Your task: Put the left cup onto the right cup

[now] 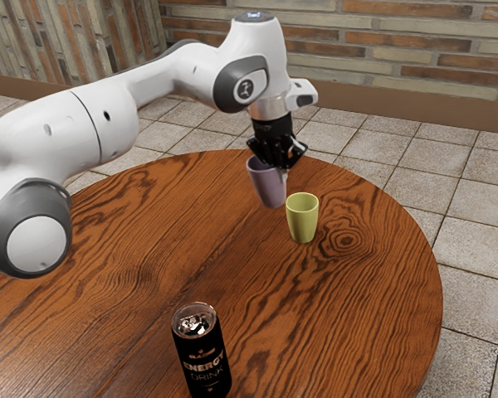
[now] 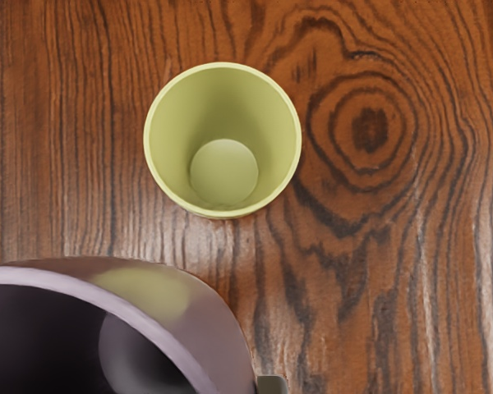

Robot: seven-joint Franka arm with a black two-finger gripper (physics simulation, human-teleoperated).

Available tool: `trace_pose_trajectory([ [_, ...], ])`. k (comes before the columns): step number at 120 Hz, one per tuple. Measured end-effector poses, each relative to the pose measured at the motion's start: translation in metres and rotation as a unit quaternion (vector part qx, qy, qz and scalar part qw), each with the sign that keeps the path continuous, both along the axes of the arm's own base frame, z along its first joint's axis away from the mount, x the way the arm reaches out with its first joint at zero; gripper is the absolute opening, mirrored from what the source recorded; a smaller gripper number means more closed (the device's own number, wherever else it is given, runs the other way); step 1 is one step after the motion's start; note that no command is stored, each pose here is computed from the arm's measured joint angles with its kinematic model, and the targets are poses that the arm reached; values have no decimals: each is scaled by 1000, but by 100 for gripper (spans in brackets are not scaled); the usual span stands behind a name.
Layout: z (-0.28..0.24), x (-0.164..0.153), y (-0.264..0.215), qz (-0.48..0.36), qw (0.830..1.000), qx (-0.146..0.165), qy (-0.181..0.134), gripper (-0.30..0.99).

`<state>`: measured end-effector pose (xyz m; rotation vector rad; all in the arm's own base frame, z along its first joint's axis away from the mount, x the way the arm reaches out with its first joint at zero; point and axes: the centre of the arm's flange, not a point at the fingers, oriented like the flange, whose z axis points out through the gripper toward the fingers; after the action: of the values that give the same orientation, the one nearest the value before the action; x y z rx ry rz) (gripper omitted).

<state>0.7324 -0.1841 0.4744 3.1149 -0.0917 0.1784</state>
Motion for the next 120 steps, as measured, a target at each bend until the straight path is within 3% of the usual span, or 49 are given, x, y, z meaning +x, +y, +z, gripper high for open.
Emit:
trace_pose_trajectory([
  [91,-2,30,-8,-37,996,-4,-76,-9],
  [120,-27,38,-14,-50,995,-3,-81,-9],
])
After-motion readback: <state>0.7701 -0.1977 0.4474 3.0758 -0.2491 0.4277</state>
